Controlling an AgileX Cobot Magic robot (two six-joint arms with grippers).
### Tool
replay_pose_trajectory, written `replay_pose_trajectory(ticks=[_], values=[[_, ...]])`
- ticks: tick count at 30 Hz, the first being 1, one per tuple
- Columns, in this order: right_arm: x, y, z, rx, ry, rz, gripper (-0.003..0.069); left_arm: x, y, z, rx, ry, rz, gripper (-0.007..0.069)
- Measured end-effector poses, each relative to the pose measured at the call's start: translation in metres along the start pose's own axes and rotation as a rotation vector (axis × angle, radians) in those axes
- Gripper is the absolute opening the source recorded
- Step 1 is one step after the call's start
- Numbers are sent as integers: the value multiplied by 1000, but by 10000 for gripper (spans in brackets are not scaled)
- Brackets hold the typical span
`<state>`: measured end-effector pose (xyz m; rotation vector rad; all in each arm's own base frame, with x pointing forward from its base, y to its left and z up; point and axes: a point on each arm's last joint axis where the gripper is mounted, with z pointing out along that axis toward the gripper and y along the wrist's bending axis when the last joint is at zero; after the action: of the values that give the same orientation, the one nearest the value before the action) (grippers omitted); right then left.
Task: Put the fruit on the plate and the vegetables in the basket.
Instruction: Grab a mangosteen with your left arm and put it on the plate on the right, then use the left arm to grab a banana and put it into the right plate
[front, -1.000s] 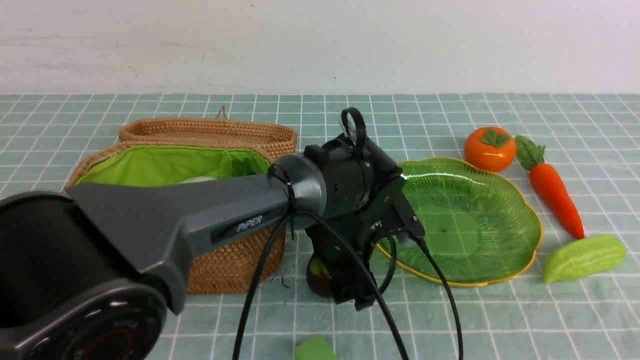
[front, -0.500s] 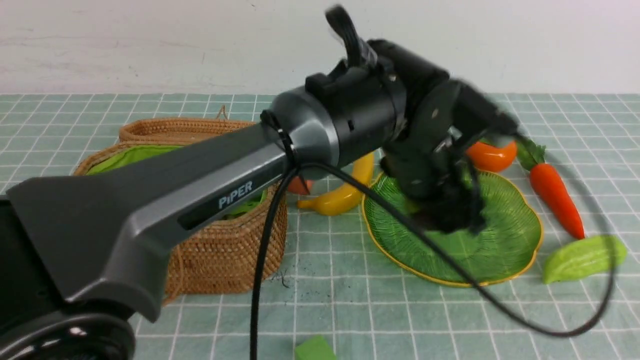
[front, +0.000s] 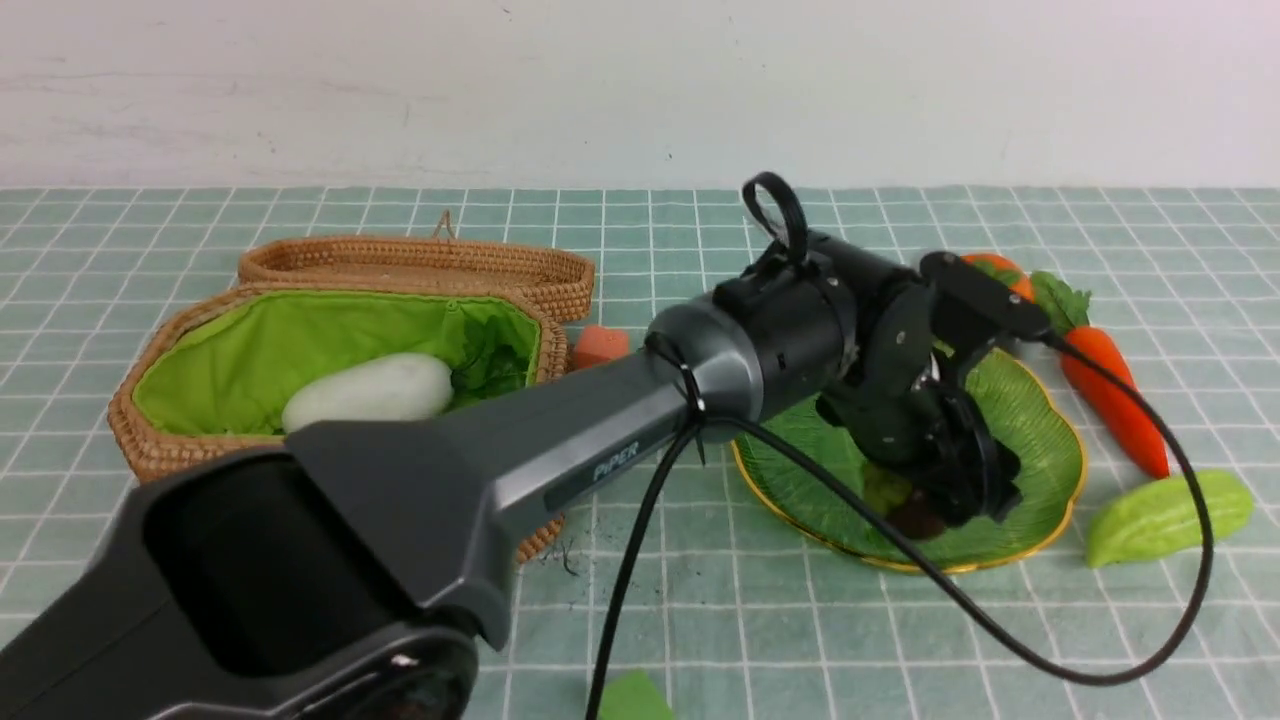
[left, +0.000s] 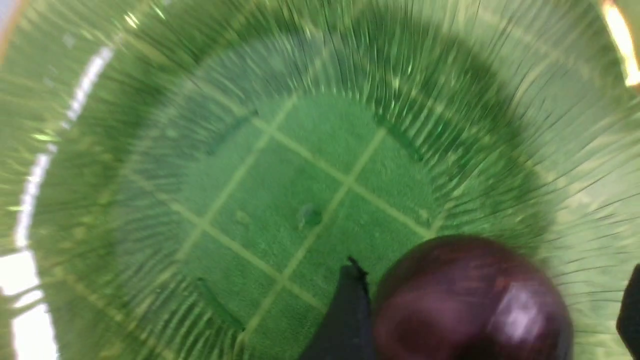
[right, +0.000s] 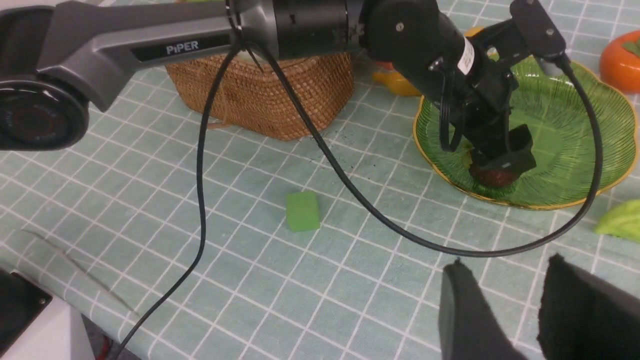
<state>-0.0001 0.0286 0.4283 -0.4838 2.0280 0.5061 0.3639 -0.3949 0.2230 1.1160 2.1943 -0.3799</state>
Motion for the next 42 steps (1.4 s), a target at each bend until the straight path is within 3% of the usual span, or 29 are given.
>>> replay_pose_trajectory(ticks=[3,7,9,11,12,14,15,16,17,18,20,24,26,27,31,42], values=[[0,0,0,0,0,0,235,-7,0,-16,-2,-8,5,669],[0,0,0,0,0,-11,235,-24,4,-83,-51,10,35,626],[0,0,0,0,-1,-11,235,-26,8,-108,-76,39,23,564],[0,0,0,0,-1,-12,235,-21,21,-127,-121,115,30,443],[0,0,0,0,-1,-12,235,-20,23,-127,-124,125,31,443],[0,0,0,0,-1,-13,235,-7,53,-126,-153,214,18,274],[0,0,0,0,-1,-13,235,-7,56,-127,-156,217,12,274],[0,0,0,0,-1,-14,235,5,84,-117,-154,258,-12,189],[0,0,0,0,-1,-14,235,6,86,-116,-149,260,-16,183],[0,0,0,-1,-1,-14,235,20,110,-102,-128,295,-8,150],[0,1,0,-6,-2,-13,235,29,128,-93,-113,303,12,161],[2,0,4,-16,13,-5,235,37,143,-75,-104,286,77,272],[5,-1,9,-19,31,3,235,36,146,-68,-114,253,109,362],[8,-2,12,-21,46,9,235,36,147,-62,-120,229,135,448],[13,-4,19,-28,77,21,235,38,149,-50,-127,208,186,559],[13,-3,20,-42,78,27,235,55,154,-14,-112,240,286,575]])
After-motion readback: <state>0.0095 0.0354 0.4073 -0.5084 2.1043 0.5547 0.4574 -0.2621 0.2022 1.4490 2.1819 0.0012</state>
